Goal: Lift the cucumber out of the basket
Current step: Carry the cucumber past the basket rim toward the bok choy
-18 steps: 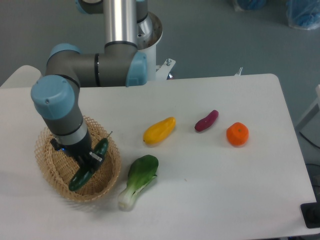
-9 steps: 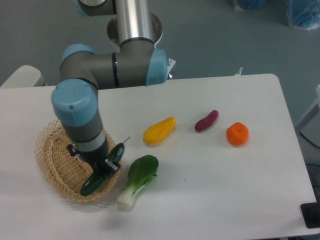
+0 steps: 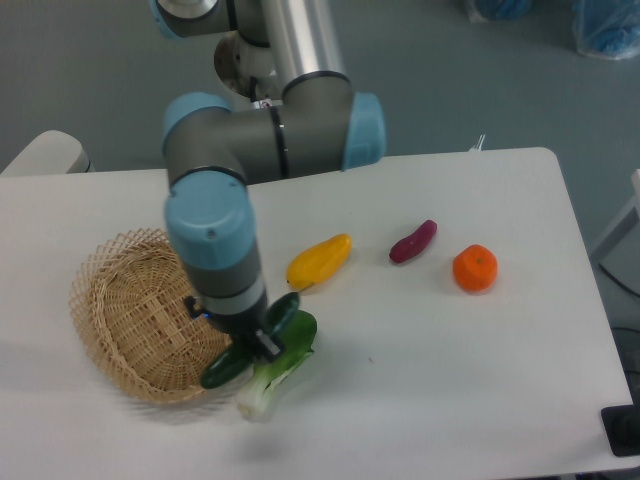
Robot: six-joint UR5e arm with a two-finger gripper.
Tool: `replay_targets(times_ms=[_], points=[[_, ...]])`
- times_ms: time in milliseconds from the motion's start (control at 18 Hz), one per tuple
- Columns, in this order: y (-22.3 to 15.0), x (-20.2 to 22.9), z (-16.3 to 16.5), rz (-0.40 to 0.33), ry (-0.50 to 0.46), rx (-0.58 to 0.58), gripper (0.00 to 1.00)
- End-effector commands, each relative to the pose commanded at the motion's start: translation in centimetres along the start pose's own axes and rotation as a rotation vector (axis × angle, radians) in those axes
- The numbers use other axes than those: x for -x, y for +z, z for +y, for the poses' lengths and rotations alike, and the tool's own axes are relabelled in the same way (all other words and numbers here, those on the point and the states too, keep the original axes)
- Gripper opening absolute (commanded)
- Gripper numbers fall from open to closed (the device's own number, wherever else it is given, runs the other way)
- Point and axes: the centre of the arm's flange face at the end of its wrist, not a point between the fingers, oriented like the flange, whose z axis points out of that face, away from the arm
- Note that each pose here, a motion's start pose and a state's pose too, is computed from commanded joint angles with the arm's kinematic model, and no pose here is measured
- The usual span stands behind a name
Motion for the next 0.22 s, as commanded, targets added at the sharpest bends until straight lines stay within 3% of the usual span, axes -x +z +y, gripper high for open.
replay_targets(times_ms=[222], points=[[0.3, 1.5, 1.3, -0.002, 0.062, 0.002, 0.15]])
